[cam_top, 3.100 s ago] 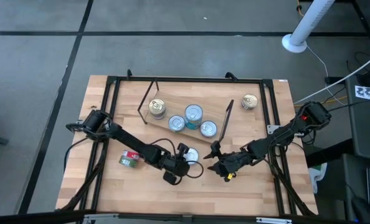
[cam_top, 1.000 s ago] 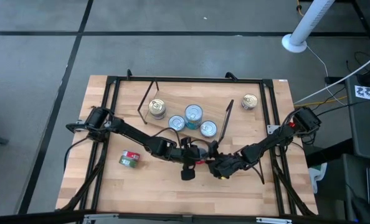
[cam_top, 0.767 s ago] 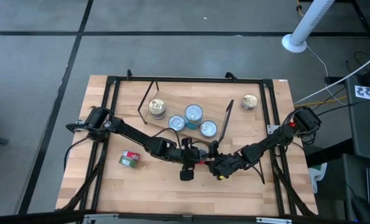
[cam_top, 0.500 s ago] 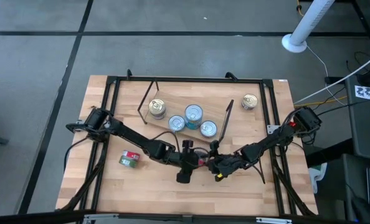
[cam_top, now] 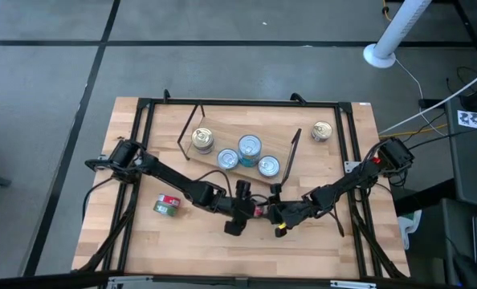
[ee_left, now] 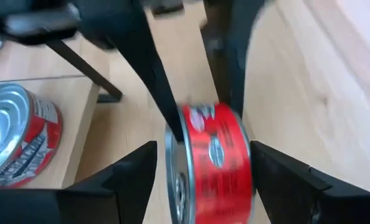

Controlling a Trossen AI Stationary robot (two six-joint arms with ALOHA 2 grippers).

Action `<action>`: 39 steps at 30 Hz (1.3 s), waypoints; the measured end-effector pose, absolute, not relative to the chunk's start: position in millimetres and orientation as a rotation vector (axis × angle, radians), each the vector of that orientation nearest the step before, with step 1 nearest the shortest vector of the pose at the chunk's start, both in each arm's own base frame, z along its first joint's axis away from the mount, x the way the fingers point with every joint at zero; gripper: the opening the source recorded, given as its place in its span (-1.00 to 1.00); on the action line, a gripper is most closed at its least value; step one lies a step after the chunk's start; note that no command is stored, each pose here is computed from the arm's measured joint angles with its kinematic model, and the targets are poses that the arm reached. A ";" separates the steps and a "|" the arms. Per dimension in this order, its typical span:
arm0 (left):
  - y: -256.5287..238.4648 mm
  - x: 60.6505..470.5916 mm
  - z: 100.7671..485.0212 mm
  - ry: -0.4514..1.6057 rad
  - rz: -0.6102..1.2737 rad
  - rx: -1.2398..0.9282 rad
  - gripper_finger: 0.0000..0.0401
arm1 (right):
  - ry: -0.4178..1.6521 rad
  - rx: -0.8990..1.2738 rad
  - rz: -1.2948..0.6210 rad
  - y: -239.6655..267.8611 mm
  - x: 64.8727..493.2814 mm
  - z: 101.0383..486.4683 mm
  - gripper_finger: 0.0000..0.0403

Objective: Stack canned seafood by type on shelf
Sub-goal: Stack the red tuna can on top of the red tuna can on the shelf

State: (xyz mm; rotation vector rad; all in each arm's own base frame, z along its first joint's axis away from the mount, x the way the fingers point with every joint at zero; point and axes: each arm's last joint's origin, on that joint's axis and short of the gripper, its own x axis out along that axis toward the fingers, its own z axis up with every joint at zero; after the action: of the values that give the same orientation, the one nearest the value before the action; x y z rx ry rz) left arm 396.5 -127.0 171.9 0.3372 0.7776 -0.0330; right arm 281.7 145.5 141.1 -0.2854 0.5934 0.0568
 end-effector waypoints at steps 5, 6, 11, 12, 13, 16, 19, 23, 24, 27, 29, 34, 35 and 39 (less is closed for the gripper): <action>-126.1 392.0 167.7 0.838 -0.049 0.389 0.13 | 0.586 -0.251 0.045 145.6 282.1 141.8 -0.34; -126.0 391.8 167.5 0.841 -0.049 0.390 0.11 | 0.586 -0.240 0.041 145.6 282.1 141.9 -0.34; -125.8 391.1 166.9 0.849 -0.035 0.400 -0.16 | 0.586 -0.239 0.030 145.2 282.1 141.8 -0.34; -125.8 391.1 166.9 0.849 -0.034 0.400 -0.24 | 0.586 -0.239 0.029 145.2 282.1 141.8 -0.33; -125.7 391.1 166.9 0.849 -0.031 0.398 -0.30 | 0.586 -0.238 0.028 145.1 282.1 141.8 -0.32; -125.5 391.1 166.9 0.848 -0.028 0.395 -0.35 | 0.586 -0.241 0.024 145.0 282.1 141.8 -0.24; -125.7 391.2 167.0 0.847 -0.031 0.402 -0.35 | 0.583 -0.237 0.031 145.3 282.2 142.1 -0.11; -126.0 393.1 169.9 0.841 -0.030 0.399 -0.35 | 0.579 -0.204 0.025 145.7 282.3 142.9 0.08; -126.2 394.2 171.6 0.836 -0.029 0.398 -0.35 | 0.583 -0.197 0.023 145.7 282.1 142.8 0.12; -127.6 398.2 179.1 0.816 -0.035 0.411 -0.35 | 0.610 -0.198 0.026 143.9 278.6 145.7 0.19; -128.2 399.7 183.9 0.821 -0.045 0.439 -0.35 | 0.635 -0.207 0.032 141.8 274.3 150.6 0.21; -129.1 402.8 194.1 0.829 -0.064 0.490 -0.35 | 0.685 -0.220 0.059 135.2 260.0 170.0 0.22; -129.4 403.8 196.4 0.822 -0.067 0.497 -0.35 | 0.693 -0.220 0.067 133.8 257.2 173.7 0.22; -130.6 407.3 204.2 0.799 -0.085 0.545 -0.33 | 0.727 -0.208 0.120 127.3 243.2 190.8 0.22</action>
State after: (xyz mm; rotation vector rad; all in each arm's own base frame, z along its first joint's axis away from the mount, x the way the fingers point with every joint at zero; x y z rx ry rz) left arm 407.3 -130.6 204.2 0.5448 0.7994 -0.0852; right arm 243.2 127.3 190.8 -0.2081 0.7269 0.1201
